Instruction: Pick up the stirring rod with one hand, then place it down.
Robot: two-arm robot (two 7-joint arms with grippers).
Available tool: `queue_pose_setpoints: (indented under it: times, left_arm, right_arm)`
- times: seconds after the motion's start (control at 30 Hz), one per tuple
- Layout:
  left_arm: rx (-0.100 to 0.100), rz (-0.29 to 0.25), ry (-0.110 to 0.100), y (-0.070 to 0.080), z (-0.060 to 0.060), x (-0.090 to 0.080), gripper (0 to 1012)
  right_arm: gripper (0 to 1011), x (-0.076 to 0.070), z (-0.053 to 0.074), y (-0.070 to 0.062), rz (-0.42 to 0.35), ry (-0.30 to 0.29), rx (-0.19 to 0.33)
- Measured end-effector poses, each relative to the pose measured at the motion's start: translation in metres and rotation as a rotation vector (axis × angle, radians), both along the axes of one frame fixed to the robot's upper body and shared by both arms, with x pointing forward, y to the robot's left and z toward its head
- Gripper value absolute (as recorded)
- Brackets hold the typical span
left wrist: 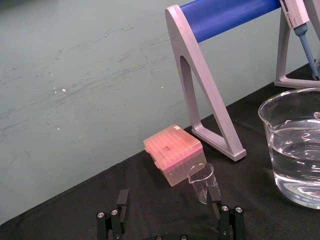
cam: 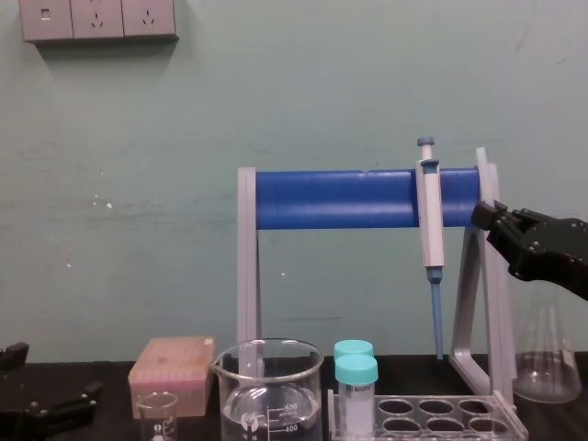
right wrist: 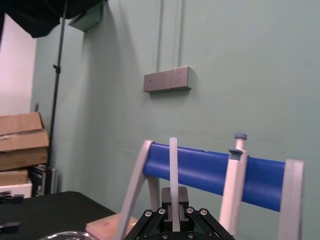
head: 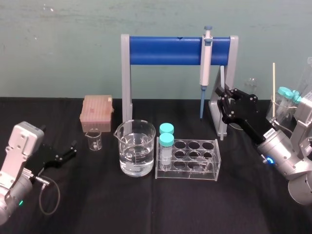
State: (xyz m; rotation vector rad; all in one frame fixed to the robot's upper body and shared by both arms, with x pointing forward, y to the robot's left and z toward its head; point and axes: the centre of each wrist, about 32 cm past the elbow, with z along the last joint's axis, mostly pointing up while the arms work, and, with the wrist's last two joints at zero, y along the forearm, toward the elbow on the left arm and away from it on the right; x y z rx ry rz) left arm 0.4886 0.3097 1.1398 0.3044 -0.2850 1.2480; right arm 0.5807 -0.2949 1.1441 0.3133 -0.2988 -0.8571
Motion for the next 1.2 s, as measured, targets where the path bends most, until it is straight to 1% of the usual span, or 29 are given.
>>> queue_pose_setpoints:
  times: [0.13,0.43,0.67,1.2]
  left_arm:
    - [0.0,0.0,0.0,0.0,0.0,0.0,1000]
    - [0.0,0.0,0.0,0.0,0.0,0.0,1000]
    - [0.0,0.0,0.0,0.0,0.0,0.0,1000]
    - [0.0,0.0,0.0,0.0,0.0,0.0,1000]
  right_arm:
    - [67,0.0,0.001,0.0,0.032,0.011,0.014]
    - [67,0.0,0.0,0.001,0.076,0.046,0.037]
    - [67,0.001,-0.003,0.003,0.104,0.079,0.036]
    - [67,0.007,-0.015,0.01,0.152,0.164,0.051]
